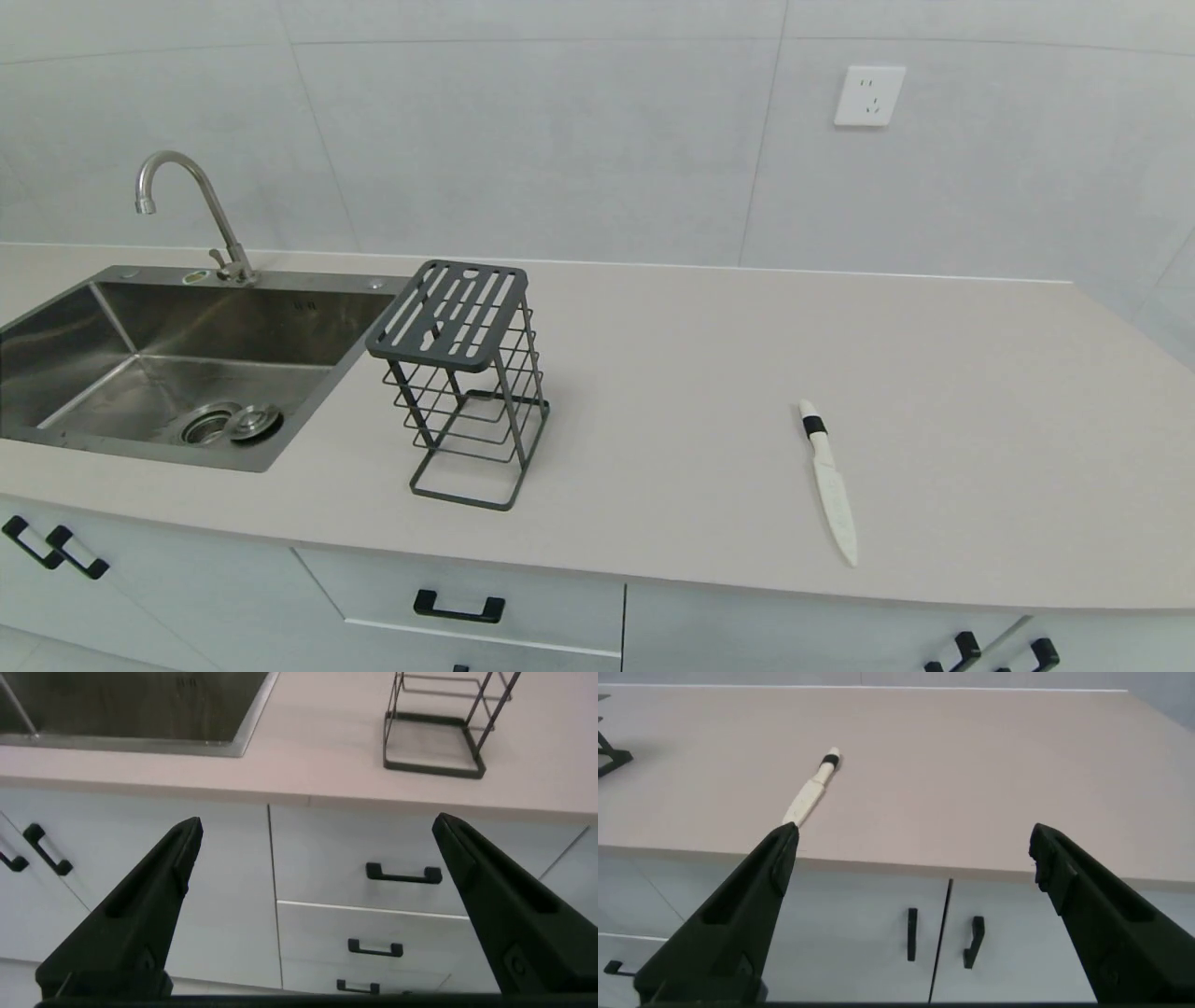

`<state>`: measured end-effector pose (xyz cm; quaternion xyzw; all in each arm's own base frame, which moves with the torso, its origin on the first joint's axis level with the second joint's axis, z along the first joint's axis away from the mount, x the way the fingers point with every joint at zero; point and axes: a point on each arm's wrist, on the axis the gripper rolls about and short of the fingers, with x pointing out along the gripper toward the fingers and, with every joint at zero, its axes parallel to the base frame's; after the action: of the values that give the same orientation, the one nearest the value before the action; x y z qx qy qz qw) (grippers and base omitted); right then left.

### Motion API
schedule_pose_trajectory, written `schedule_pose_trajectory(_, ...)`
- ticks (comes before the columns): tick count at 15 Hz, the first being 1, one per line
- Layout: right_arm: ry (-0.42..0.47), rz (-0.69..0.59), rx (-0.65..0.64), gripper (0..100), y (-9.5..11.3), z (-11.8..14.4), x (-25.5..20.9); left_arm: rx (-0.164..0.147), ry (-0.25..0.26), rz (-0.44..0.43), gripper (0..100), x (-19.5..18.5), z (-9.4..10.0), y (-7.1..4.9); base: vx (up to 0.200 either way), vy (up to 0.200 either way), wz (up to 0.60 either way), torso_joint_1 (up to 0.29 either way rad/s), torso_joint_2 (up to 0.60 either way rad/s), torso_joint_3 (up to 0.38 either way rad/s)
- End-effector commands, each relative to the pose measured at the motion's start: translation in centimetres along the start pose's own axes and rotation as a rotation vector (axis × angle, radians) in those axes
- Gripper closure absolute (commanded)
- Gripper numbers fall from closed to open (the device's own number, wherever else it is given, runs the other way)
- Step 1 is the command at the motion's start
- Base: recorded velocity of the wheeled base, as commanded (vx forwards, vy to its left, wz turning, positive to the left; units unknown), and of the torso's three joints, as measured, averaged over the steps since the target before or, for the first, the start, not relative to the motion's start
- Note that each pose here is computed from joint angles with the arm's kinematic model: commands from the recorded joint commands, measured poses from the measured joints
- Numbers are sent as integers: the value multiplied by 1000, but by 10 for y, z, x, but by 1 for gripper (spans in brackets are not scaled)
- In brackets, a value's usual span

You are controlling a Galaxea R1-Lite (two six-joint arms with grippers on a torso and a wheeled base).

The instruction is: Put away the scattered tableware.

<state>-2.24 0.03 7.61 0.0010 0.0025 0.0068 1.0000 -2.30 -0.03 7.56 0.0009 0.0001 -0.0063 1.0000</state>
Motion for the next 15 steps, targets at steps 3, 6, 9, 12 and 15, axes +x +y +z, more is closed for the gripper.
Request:
schedule_pose_trajectory(3,1,0,0,0,0,0,0,1,1,0,0,0,0,0,0,0,0,269,-507,-242)
schedule_pose_trajectory(6,1,0,0,0,0,0,0,1,1,0,0,0,0,0,0,0,0,67,-124,-59)
schedule_pose_trajectory(9,1,0,1,0,0,0,0,1,1,0,0,0,0,0,0,0,0,0,0,0)
schedule_pose_trajectory(12,1,0,1,0,0,0,0,1,1,0,0,0,0,0,0,0,0,0,0,0)
schedule_pose_trajectory(15,1,0,0,0,0,0,0,1,1,0,0,0,0,0,0,0,0,0,0,0)
